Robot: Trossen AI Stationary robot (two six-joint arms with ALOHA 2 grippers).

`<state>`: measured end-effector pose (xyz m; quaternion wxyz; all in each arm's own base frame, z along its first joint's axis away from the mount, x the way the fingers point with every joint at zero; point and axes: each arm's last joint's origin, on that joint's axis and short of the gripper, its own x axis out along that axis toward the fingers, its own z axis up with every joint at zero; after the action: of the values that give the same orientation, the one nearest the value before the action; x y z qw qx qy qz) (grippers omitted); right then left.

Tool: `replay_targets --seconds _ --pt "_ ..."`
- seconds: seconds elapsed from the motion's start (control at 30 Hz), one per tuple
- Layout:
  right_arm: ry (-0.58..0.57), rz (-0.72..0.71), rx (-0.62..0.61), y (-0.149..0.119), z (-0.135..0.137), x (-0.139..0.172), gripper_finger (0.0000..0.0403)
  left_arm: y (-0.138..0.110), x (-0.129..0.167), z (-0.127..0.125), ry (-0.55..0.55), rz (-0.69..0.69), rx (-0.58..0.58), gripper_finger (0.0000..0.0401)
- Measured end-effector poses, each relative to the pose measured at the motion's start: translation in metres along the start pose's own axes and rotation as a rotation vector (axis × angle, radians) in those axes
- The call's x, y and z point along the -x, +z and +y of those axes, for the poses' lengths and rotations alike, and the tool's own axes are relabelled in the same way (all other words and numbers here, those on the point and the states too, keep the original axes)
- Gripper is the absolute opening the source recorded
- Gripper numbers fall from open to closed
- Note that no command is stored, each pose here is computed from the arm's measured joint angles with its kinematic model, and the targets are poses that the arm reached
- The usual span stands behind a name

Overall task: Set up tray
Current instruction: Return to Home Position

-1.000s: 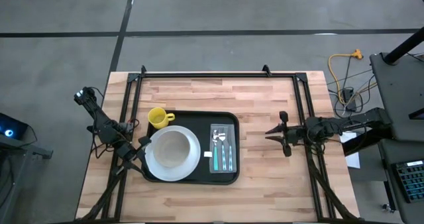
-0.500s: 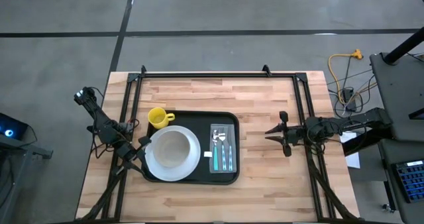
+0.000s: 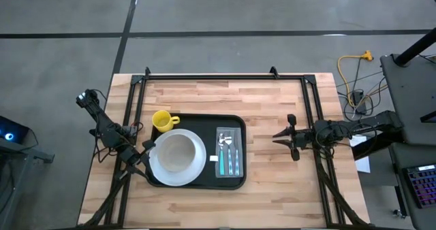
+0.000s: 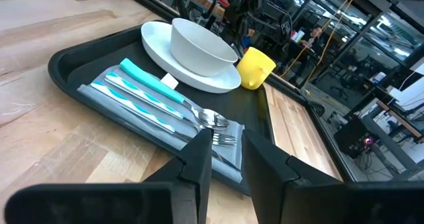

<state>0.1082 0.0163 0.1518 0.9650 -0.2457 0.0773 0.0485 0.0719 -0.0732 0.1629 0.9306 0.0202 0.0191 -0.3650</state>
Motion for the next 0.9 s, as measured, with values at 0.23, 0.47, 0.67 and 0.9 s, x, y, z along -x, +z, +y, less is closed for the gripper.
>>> replay_targets --seconds 0.23,0.47,0.67,0.9 --pt "0.0 0.0 0.0 0.0 0.0 0.0 0.0081 0.0 0.0 0.0 0.0 0.0 0.0 0.0079" --pt "0.0 0.0 0.0 0.0 0.0 0.0 0.0076 0.0 0.0 0.0 0.0 0.0 0.0 0.0079" --pt "0.0 0.0 0.0 0.0 0.0 0.0 0.0068 0.0 0.0 0.0 0.0 0.0 0.0 0.0079" --pt "0.0 0.0 0.0 0.0001 -0.0001 0.0 0.0075 0.0 0.0 0.0 0.0 0.0 0.0 0.0079"
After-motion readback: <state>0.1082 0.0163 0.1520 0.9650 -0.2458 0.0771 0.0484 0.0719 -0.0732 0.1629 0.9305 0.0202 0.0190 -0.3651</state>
